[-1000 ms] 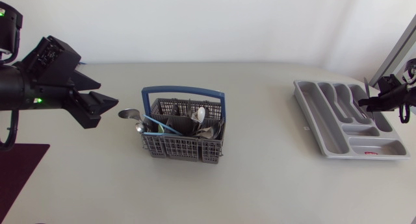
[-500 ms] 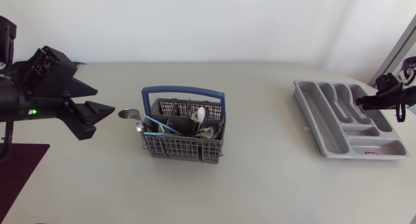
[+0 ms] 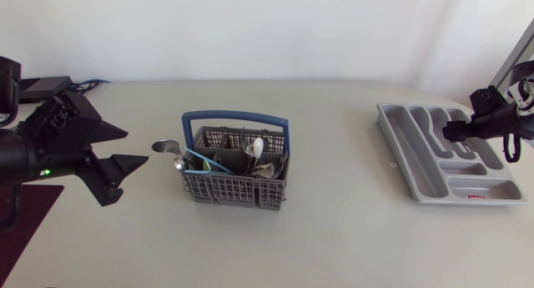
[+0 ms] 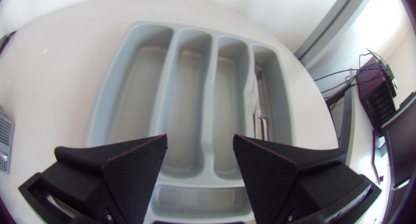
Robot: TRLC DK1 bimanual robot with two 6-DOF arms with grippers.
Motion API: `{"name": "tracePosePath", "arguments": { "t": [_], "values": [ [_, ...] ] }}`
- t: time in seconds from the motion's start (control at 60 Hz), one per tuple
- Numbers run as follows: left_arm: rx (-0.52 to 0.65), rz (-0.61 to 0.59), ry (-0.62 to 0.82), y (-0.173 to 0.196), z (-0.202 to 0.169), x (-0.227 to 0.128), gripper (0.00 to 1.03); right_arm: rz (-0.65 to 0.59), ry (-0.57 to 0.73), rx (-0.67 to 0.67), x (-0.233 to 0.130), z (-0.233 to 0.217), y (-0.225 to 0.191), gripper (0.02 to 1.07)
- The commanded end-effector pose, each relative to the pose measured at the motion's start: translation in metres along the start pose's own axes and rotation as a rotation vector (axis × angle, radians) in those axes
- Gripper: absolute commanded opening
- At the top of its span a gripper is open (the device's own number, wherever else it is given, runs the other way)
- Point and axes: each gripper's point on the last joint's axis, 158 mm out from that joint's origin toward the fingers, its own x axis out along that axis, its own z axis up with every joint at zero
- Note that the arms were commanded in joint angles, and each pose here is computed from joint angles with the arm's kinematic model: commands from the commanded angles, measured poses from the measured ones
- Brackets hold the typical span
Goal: Sort the cutlery from the basket into the organizer compartments.
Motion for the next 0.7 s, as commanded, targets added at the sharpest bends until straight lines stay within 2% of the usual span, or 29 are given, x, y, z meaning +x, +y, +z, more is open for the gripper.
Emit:
{"name": "tracePosePath", "arguments": {
  "t": [0.0, 0.283, 0.5, 0.533, 0.683],
  "values": [
    [0.047, -0.009, -0.01, -0.009, -0.009, 0.009, 0.73, 0.041, -0.01, -0.054, -0.015, -0.004, 0.032, 0.83],
    [0.114, 0.03, -0.052, 0.005, -0.006, 0.031, 0.73, 0.149, -0.083, -0.202, -0.07, -0.005, 0.129, 0.87],
    [0.133, -0.008, -0.068, 0.004, -0.006, 0.048, 0.73, 0.23, -0.127, -0.298, -0.107, -0.016, 0.194, 0.87],
    [0.136, -0.019, -0.071, 0.003, -0.005, 0.05, 0.68, 0.244, -0.129, -0.311, -0.113, -0.019, 0.205, 0.87],
    [0.128, -0.058, -0.088, 0.001, -0.002, 0.055, 0.59, 0.291, -0.149, -0.374, -0.132, -0.03, 0.242, 0.87]
  ]
}}
